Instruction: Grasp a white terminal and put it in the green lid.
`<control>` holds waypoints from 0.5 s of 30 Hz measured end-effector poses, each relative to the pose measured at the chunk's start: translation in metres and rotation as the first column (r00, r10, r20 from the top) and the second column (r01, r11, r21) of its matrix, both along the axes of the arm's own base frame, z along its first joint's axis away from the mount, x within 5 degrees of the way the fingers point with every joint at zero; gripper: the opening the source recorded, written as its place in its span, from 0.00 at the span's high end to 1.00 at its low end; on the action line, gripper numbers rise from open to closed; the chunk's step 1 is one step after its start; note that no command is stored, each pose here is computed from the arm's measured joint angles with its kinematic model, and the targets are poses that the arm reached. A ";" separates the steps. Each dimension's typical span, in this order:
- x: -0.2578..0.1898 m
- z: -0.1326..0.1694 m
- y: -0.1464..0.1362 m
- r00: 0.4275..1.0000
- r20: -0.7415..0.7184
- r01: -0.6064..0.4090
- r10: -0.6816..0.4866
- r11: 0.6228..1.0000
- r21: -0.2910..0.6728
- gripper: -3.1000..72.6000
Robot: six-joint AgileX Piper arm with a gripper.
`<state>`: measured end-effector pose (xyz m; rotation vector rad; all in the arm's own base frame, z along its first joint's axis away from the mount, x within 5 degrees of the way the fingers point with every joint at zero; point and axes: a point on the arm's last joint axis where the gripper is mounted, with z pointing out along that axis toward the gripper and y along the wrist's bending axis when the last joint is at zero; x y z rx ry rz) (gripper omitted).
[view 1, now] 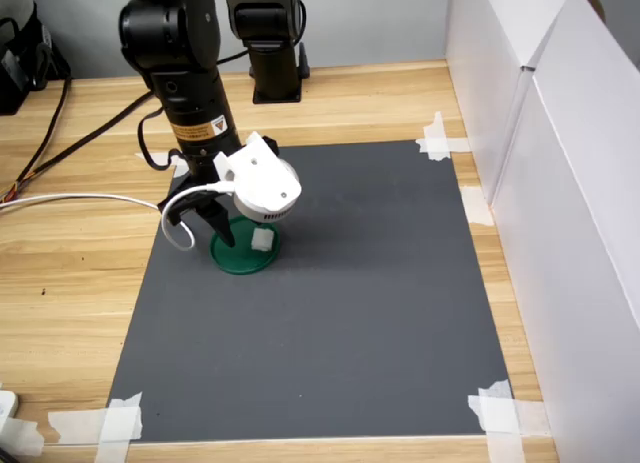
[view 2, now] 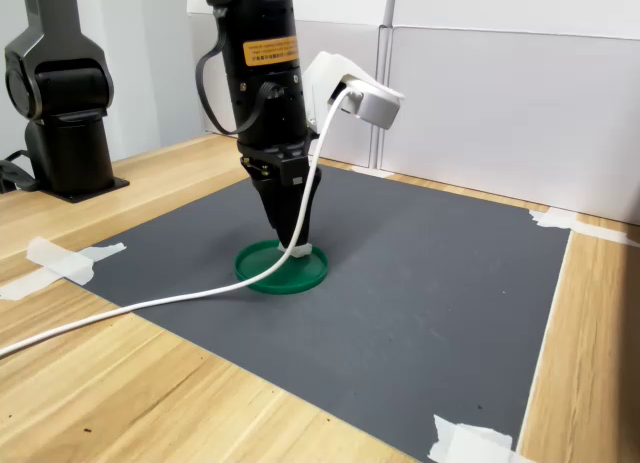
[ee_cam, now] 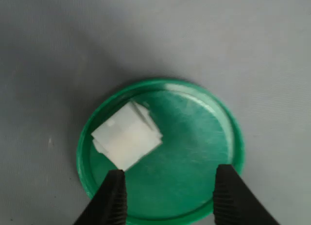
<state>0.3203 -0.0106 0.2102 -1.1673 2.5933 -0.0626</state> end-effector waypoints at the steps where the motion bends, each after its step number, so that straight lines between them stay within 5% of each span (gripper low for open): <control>1: -0.001 0.002 0.000 1.000 0.006 0.001 -0.001 1.000 0.001 0.35; 15: -0.014 0.042 0.005 0.991 0.133 0.022 -0.028 0.999 0.046 0.40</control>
